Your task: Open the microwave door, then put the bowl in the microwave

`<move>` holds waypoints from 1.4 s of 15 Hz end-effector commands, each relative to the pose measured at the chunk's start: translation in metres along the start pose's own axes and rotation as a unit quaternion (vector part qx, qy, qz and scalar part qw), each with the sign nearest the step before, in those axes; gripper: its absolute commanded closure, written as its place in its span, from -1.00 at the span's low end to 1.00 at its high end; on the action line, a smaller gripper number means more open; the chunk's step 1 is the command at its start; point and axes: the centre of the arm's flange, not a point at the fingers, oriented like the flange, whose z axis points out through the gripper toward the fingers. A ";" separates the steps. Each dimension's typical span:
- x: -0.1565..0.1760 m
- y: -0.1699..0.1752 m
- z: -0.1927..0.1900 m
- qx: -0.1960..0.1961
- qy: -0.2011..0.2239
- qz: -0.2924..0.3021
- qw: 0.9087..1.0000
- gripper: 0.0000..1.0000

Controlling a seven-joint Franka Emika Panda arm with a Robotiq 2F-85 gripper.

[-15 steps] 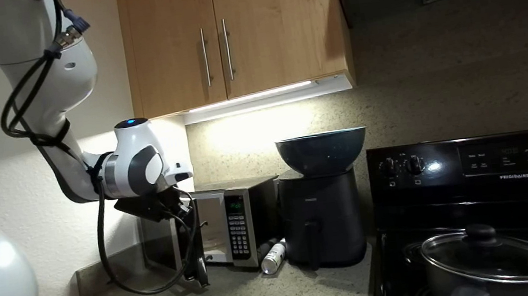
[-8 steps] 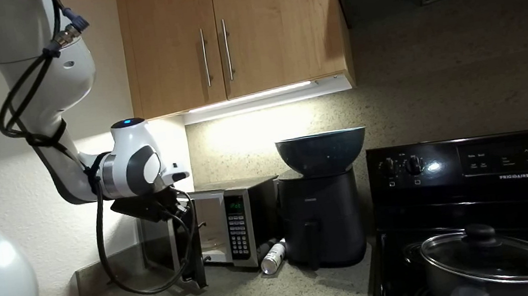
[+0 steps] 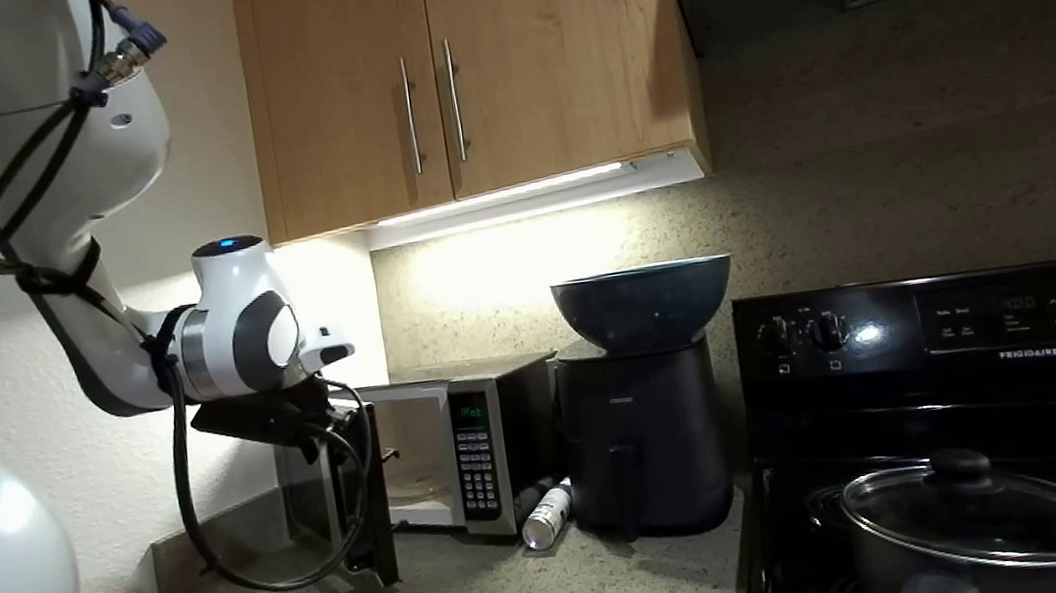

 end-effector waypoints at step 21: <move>0.055 0.079 -0.015 -0.052 0.106 0.063 0.991 -1.00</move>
